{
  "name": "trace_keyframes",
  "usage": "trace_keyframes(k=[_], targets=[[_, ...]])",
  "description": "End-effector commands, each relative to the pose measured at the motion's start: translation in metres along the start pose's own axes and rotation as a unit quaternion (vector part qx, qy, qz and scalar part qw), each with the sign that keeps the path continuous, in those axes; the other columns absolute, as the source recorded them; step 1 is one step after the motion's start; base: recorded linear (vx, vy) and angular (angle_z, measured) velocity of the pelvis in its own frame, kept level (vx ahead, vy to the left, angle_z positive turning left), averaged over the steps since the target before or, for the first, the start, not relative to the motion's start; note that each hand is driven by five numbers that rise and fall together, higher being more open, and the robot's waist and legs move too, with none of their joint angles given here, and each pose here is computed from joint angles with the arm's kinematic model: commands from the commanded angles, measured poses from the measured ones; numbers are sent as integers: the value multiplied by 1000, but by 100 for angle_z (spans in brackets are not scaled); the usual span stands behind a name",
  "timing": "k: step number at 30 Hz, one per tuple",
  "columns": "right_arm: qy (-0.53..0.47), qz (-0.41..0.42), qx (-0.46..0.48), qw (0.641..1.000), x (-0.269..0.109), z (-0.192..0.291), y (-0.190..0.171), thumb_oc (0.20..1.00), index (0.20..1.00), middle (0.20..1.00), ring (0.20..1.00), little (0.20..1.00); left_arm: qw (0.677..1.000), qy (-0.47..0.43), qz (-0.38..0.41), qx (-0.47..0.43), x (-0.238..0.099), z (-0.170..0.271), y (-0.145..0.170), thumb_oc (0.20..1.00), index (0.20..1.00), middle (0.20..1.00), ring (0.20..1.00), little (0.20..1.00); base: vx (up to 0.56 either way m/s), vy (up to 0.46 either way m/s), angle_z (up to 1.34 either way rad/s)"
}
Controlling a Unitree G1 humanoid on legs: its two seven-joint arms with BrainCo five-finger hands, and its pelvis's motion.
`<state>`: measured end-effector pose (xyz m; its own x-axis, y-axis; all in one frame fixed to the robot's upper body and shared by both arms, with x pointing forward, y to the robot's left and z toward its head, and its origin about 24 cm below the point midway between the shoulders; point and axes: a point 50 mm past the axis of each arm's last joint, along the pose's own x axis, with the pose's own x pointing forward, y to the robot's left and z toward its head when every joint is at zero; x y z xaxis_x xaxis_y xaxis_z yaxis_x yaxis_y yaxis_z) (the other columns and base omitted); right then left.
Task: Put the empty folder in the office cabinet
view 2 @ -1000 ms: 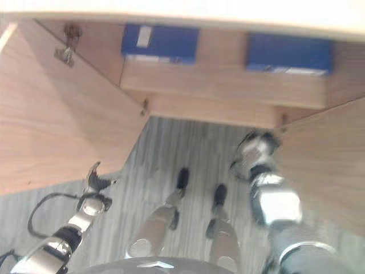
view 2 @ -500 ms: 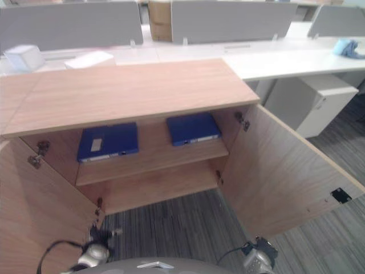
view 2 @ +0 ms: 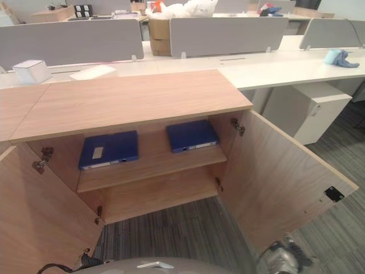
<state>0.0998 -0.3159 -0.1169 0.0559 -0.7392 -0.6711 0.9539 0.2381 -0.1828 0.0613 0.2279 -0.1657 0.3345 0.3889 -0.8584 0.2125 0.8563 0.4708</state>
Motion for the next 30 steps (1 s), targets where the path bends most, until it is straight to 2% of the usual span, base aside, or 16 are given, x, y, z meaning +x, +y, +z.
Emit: trace_keyframes(k=[1, 2, 4, 9, 13, 14, 16, 19, 23, 30], targets=[[-120, -52, 21, 991, 6, 60, 3, 1000, 1000, 1000, 1000, 1000, 999, 5, 21, 32, 5, 6, 10, 1000, 1000, 1000, 1000, 1000, 0, 0, 0], [-138, -98, 46, 985, 11, 75, -12, 1000, 1000, 1000, 1000, 1000, 999, 10, 21, 35, 4, 3, 9, 1000, 1000, 1000, 1000, 1000, 0, 0, 0], [-151, -123, 78, 978, 14, 91, -21, 1000, 1000, 1000, 1000, 1000, 999, 10, 20, 35, 4, 3, 8, 1000, 1000, 1000, 1000, 1000, 17, -4, 5], [-165, -91, 114, 975, 17, 111, -23, 1000, 1000, 1000, 1000, 1000, 999, 11, 17, 29, 4, 3, 9, 1000, 1000, 1000, 1000, 1000, -17, -8, 3], [-173, 76, 110, 976, 18, 138, -4, 1000, 1000, 1000, 1000, 1000, 1000, -5, 0, 25, 7, 7, 17, 1000, 1000, 1000, 1000, 1000, -36, -15, 2], [-173, 76, 110, 976, 18, 138, -4, 1000, 1000, 1000, 1000, 1000, 1000, -5, -1, 24, 7, 7, 17, 1000, 1000, 1000, 1000, 1000, -34, -7, 0], [-160, 214, 27, 963, 12, 144, 17, 1000, 1000, 1000, 1000, 1000, 999, -15, -20, 32, 8, 8, 23, 1000, 1000, 1000, 1000, 1000, -32, -5, 0], [-151, 306, -74, 937, 5, 147, 33, 1000, 1000, 1000, 1000, 1000, 998, -22, -36, 44, 9, 7, 27, 1000, 1000, 1000, 1000, 1000, -30, -6, 0], [-159, 363, -164, 904, -5, 155, 49, 1000, 1000, 1000, 1000, 1000, 997, -27, -50, 55, 9, 8, 27, 1000, 1000, 1000, 1000, 1000, 0, 0, 0], [-168, 406, -221, 871, -17, 155, 68, 1000, 1000, 1000, 1000, 1000, 996, -28, -63, 59, 8, 8, 23, 1000, 1000, 1000, 1000, 1000, 0, 0, 0]])
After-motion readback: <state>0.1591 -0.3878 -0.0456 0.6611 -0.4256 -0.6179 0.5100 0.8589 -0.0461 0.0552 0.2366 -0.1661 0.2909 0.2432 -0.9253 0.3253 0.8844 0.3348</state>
